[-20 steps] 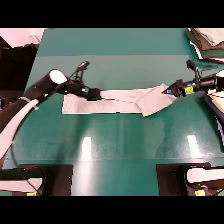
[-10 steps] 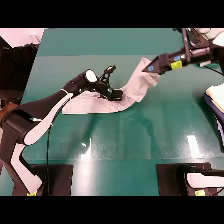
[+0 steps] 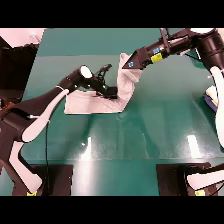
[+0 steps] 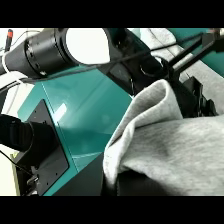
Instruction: Fold the shirts.
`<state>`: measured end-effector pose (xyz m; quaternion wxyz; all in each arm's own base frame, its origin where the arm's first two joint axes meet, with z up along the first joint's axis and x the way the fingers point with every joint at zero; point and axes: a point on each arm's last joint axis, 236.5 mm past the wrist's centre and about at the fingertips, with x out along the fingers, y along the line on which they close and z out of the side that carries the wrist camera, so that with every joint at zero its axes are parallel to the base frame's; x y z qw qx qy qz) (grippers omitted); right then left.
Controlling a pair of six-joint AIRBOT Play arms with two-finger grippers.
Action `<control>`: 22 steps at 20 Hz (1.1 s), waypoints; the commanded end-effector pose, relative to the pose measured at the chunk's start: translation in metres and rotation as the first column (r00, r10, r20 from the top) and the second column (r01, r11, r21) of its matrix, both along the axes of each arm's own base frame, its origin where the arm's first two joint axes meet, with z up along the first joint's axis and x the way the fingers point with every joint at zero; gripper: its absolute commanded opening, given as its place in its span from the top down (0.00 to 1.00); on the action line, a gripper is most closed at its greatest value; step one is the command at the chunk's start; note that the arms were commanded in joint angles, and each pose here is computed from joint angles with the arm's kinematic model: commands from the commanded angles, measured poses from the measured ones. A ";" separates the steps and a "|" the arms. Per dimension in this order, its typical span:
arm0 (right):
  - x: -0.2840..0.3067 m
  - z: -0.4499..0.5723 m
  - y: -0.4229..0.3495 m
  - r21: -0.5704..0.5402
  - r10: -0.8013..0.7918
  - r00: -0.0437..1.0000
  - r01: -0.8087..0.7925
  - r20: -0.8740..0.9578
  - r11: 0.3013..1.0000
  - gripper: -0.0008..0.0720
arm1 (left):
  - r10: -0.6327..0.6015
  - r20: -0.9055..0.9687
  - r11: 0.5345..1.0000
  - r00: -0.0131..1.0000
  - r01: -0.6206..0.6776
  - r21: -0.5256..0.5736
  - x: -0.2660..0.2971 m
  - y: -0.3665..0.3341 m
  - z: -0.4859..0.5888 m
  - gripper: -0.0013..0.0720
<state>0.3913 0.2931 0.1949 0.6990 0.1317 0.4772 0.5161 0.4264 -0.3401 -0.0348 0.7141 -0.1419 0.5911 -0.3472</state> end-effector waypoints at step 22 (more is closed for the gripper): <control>-0.029 -0.112 0.217 0.041 0.102 0.989 -0.107 0.107 0.993 0.29 | 0.216 0.418 0.903 0.883 -0.343 0.258 0.001 0.292 0.208 0.95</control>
